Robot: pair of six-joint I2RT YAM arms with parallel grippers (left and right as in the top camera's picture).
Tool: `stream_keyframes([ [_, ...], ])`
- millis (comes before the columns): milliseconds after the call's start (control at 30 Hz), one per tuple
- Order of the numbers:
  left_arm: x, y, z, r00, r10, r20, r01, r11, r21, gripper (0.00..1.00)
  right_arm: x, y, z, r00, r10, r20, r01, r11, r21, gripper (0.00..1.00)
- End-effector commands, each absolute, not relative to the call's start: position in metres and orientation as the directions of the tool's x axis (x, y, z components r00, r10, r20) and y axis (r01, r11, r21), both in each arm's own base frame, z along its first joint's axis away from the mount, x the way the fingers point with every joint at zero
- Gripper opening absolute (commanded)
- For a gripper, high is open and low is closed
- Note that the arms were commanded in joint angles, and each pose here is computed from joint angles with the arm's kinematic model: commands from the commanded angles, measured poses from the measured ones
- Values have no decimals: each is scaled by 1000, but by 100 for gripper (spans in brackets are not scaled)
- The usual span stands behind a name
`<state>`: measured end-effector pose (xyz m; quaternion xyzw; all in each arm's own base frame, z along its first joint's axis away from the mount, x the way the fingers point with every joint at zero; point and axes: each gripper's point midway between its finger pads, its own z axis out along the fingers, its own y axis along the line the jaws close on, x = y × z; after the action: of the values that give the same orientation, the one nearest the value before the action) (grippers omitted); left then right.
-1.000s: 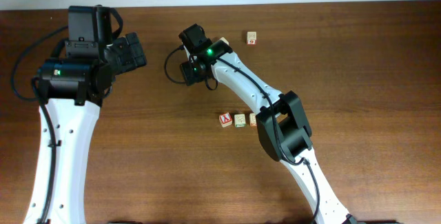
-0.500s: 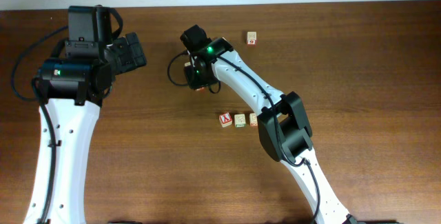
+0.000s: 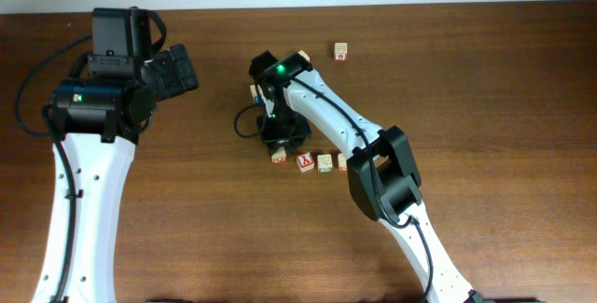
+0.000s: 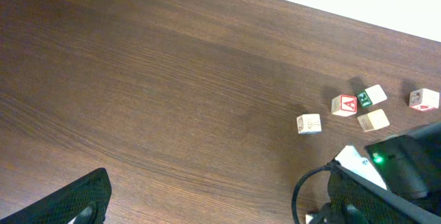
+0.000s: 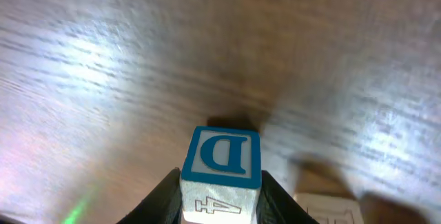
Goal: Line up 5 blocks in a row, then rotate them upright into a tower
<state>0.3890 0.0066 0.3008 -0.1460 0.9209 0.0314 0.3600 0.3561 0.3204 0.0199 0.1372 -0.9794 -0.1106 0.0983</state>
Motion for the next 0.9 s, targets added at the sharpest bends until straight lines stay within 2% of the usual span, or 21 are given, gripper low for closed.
stream_keyframes([
  [0,390,9,304,-689,-257,-678,-307,950,-49,99,352,314,27,-945,-284,161,-252,949,191,33],
  [367,390,9,304,-689,-257,-678,-307,950,-49,99,339,303,29,-935,-275,224,-244,957,157,35],
  [400,390,9,304,-689,-257,-678,-307,950,-49,99,338,303,29,-934,-275,229,-243,957,158,39],
  [600,390,9,303,-689,-257,-678,-307,950,-49,99,334,300,30,-930,-272,248,-240,959,153,40],
  [767,390,9,304,-689,-257,-678,-307,950,-49,99,340,302,34,-936,-271,226,-239,958,162,39],
  [867,390,9,304,-689,-257,-678,-307,950,-49,99,354,305,52,-950,-266,163,-235,954,187,39],
])
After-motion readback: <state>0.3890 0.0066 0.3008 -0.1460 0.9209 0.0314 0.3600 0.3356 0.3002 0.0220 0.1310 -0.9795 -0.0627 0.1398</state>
